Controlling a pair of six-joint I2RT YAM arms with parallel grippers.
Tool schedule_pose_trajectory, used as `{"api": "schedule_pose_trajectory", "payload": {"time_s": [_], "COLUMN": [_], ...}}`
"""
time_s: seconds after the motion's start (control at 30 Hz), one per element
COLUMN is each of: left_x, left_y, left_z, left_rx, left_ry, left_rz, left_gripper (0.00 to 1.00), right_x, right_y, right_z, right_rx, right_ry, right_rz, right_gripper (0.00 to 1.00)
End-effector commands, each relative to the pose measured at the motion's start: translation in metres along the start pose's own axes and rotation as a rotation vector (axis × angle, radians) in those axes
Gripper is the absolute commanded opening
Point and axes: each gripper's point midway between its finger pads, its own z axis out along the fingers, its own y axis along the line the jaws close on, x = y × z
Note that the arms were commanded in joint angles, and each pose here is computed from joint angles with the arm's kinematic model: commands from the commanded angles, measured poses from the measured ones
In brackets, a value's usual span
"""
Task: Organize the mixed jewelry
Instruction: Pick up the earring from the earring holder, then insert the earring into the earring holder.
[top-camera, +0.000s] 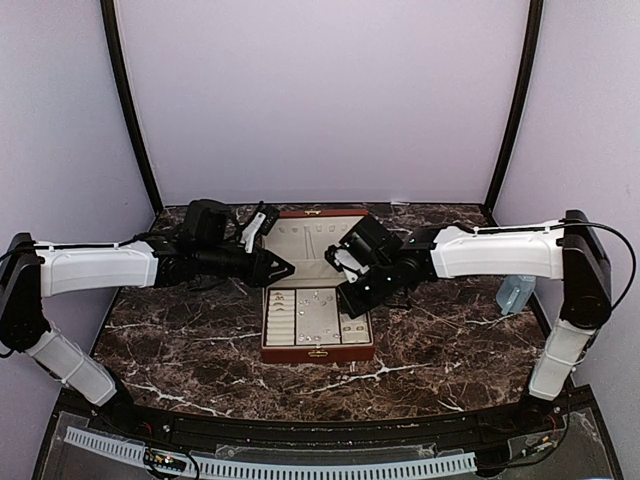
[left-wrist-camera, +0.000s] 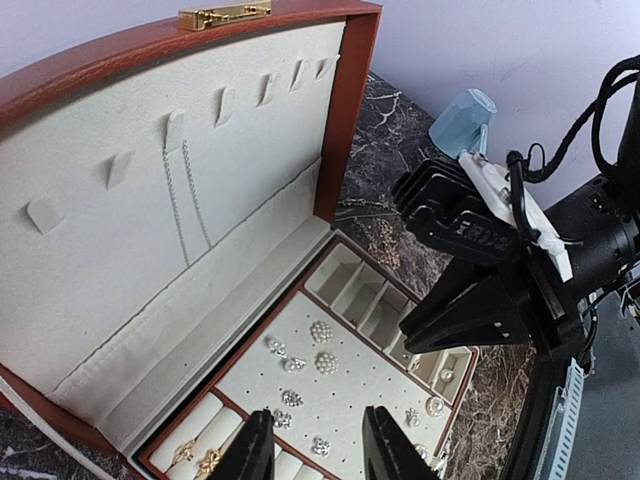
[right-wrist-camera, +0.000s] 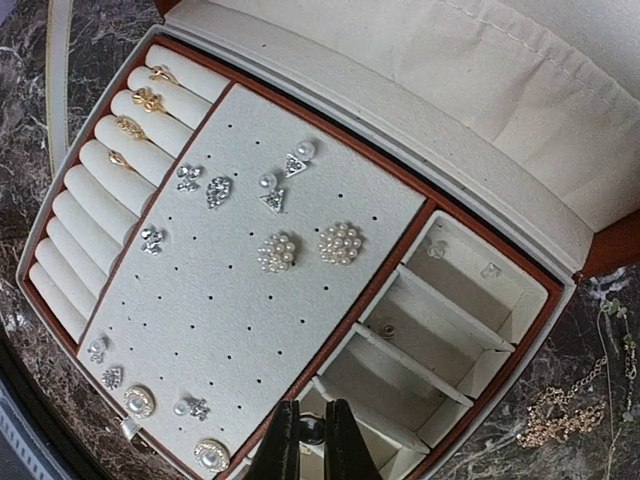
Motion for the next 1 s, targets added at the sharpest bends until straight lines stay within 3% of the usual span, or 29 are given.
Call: {"api": "schedule_pose_trajectory", "payload": {"time_s": [0.0,0.23,0.97], "left_x": [-0.005,-0.005,-0.004], "left_y": [-0.004,-0.004,-0.003], "left_z": [-0.007,-0.006,-0.006], "left_rx": [0.012,0.013,0.009], "left_ry": [-0.026,-0.024,-0.023], "left_rz": [0.009,0.011,0.012], "left_gripper": [0.34,0.34,0.34], "right_x": [-0.021,-0.023,-0.020], "right_y": [0.018,0.034,0.038], "right_z": [-0.020,-0.015,0.008], "right_rx": [-0.085,-0.168,-0.166], "right_ry": [-0.063,-0.063,-0.048], "right_rz": [0.019,0.030,0.015], "right_gripper": [0.03,0.03,0.03]}}
